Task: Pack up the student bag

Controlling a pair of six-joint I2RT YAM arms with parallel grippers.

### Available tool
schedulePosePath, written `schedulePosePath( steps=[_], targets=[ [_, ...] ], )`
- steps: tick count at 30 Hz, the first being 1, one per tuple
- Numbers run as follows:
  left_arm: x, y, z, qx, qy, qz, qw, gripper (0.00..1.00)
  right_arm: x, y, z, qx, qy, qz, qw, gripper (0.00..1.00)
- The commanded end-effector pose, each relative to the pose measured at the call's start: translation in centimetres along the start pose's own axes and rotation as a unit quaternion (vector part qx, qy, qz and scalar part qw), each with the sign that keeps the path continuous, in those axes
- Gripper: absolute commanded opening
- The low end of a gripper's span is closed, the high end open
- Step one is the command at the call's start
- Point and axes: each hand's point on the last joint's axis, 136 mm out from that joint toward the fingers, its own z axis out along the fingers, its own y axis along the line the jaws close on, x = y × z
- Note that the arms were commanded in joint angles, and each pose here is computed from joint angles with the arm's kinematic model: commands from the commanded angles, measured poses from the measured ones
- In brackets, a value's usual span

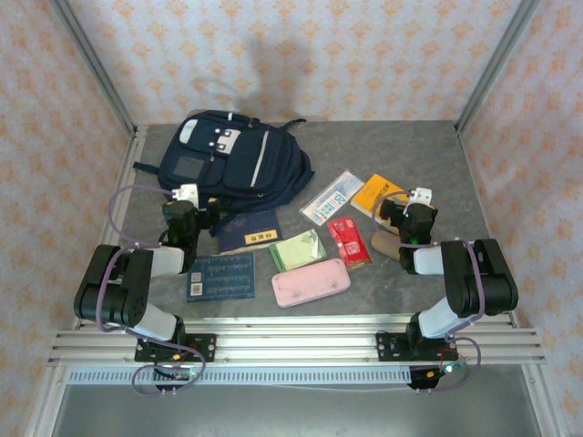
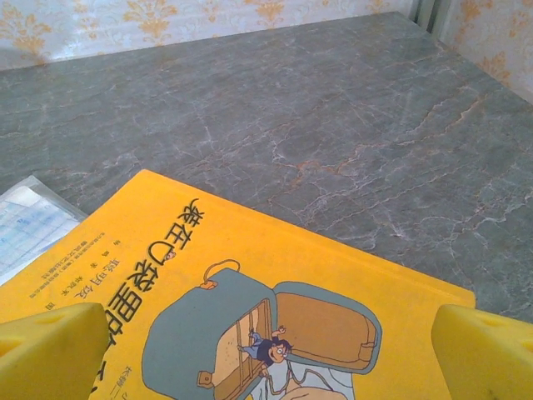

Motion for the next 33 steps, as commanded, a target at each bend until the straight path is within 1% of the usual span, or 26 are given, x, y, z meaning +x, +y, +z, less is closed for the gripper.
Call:
schedulePosePath(
  steps=[1,4,6,7,9,11,13,14,17,18,19,20,22,23,24,25,26,27,29,30,32,33],
  targets=[
    [-3.6,0.7,-1.5,-0.027,-0.015,0.0,1.0,1.0,-3.3,0.9,-2.0,-0.006,-0.031,-0.019,0.999,0.99],
    [-6.5,-0.2,-4.4,-0.011,-0.044,0.036,0.998,1.0,-6.2,2.1,-3.8,-0.002,-0.045,-0.029,0.999,0.99],
    [-8.6,-0.3,-6.5,-0.011,-0.064,0.031,0.997,1.0,-8.2,3.4,-5.1,-0.008,-0.046,-0.033,0.998,0.99],
    [-9.7,-0.2,-7.5,-0.01,-0.075,0.015,0.997,1.0,-9.3,4.2,-5.9,-0.011,-0.048,-0.031,0.998,0.99],
    [-11.7,0.1,-9.5,-0.005,-0.093,-0.035,0.995,1.0,-11.0,6.5,-7.5,-0.041,-0.051,-0.029,0.997,0.99],
    [-13.1,0.0,-11.4,0.006,-0.106,-0.075,0.992,1.0,-12.5,10.2,-9.6,-0.1,-0.047,-0.055,0.992,0.99],
    [-14.3,-0.2,-13.4,0.016,-0.101,-0.106,0.989,1.0,-13.9,13.0,-12.6,-0.142,-0.046,-0.073,0.986,0.99],
    [-14.8,-0.7,-14.2,0.032,-0.097,-0.11,0.989,1.0,-14.7,13.8,-13.8,-0.16,-0.048,-0.061,0.984,0.99],
    [-15.9,-4.1,-16.2,0.107,-0.061,-0.09,0.988,1.0,-16.3,15.3,-17.0,-0.204,-0.031,-0.019,0.978,0.99],
    [-16.3,-5.8,-17.0,0.133,-0.05,-0.06,0.988,1.0,-16.9,15.7,-18.3,-0.213,-0.02,-0.012,0.977,0.99],
    [-16.5,-7.2,-17.9,0.142,-0.039,-0.028,0.989,1.0,-17.0,15.9,-19.1,-0.219,-0.009,-0.014,0.976,0.99],
    [-17.1,-8.0,-18.7,0.134,-0.04,-0.004,0.99,1.0,-17.1,16.0,-19.8,-0.22,0.006,-0.017,0.975,0.99],
    [-18.1,-9.2,-19.8,0.13,-0.036,0.015,0.991,1.0,-17.5,15.4,-20.7,-0.208,0.034,-0.015,0.977,0.99],
    [-18.4,-9.7,-19.8,0.136,-0.019,0.01,0.991,1.0,-17.9,14.9,-21.1,-0.2,0.044,-0.017,0.979,0.99],
    [-18.5,-9.3,-19.5,0.117,-0.001,0.001,0.993,1.0,-18.1,14.4,-21.3,-0.187,0.051,-0.01,0.981,0.99],
    [-18.0,-7.8,-19.0,0.061,0.029,-0.013,0.998,1.0,-18.4,13.6,-21.5,-0.168,0.06,0.008,0.984,0.99],
    [-18.0,-6.1,-18.3,-0.007,0.039,-0.035,0.999,1.0,-18.3,12.9,-22.2,-0.158,0.082,0.016,0.984,0.99],
    [-18.0,-5.5,-17.3,-0.035,0.043,-0.053,0.997,1.0,-18.0,12.5,-22.7,-0.158,0.099,0.006,0.982,0.99],
    [-16.8,-7.8,-14.8,0.012,0.088,-0.064,0.994,1.0,-17.7,13.6,-22.9,-0.197,0.107,0.001,0.975,0.99],
    [-16.7,-8.3,-14.1,0.016,0.095,-0.073,0.993,1.0,-17.5,13.8,-22.7,-0.199,0.109,0.009,0.974,0.99],
    [-16.8,-10.1,-13.2,0.048,0.105,-0.076,0.99,1.0,-17.0,13.2,-22.1,-0.175,0.126,0.033,0.976,0.99],
    [-16.9,-10.9,-12.8,0.062,0.108,-0.072,0.99,1.0,-16.3,13.2,-21.8,-0.167,0.152,0.034,0.973,0.99]
  ],
)
